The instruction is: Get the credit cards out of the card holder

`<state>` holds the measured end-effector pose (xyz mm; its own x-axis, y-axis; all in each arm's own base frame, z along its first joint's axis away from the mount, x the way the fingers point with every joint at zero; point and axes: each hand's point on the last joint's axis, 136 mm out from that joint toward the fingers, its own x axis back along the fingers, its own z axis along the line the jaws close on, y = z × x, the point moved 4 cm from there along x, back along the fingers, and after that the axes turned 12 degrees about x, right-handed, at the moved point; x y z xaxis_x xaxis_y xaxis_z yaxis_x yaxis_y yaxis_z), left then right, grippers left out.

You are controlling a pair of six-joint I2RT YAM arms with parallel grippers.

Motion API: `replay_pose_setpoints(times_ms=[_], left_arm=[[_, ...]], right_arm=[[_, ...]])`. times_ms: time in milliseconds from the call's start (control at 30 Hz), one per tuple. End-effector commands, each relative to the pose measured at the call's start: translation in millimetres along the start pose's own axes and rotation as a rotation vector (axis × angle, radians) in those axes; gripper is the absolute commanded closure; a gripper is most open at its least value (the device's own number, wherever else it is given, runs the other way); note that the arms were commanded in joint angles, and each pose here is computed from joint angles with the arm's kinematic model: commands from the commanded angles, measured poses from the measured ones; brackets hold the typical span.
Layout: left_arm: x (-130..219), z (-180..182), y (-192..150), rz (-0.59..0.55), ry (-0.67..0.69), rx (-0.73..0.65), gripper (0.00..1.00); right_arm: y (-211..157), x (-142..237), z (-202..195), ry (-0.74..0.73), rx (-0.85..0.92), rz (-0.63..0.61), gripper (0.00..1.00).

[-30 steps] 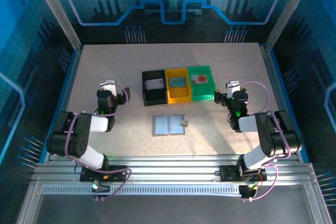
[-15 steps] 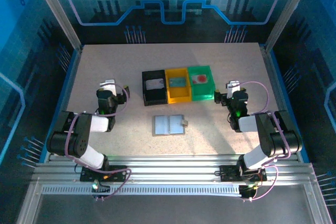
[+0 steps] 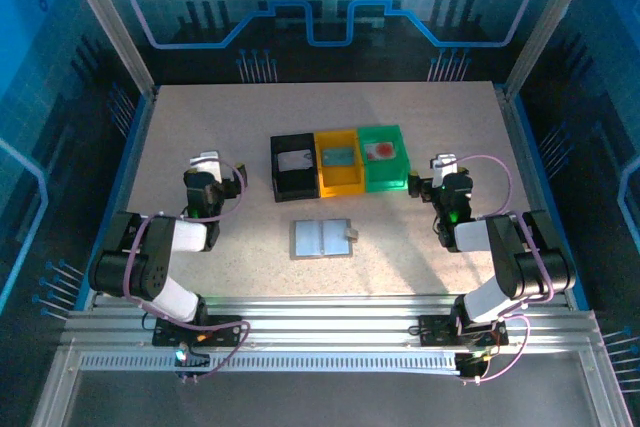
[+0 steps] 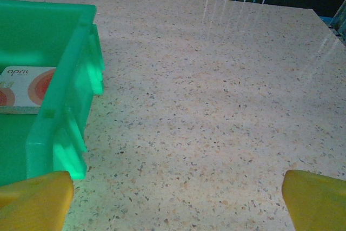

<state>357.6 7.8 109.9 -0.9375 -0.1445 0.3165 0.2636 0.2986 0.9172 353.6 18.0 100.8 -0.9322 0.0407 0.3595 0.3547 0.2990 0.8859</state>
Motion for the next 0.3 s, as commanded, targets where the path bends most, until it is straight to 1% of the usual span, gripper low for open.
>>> replay_pose_setpoints(times_ms=[0, 267], left_arm=[[0.3, 0.8, -0.4, -0.015, 0.005, -0.008, 0.01], [-0.4, 1.8, -0.5, -0.007, -0.004, 0.001, 0.01]], right_arm=[[12.0, -1.1, -7.8, -0.038, -0.014, -0.048, 0.0], [11.6, -1.0, -7.7, -0.037, -0.014, -0.047, 0.0]])
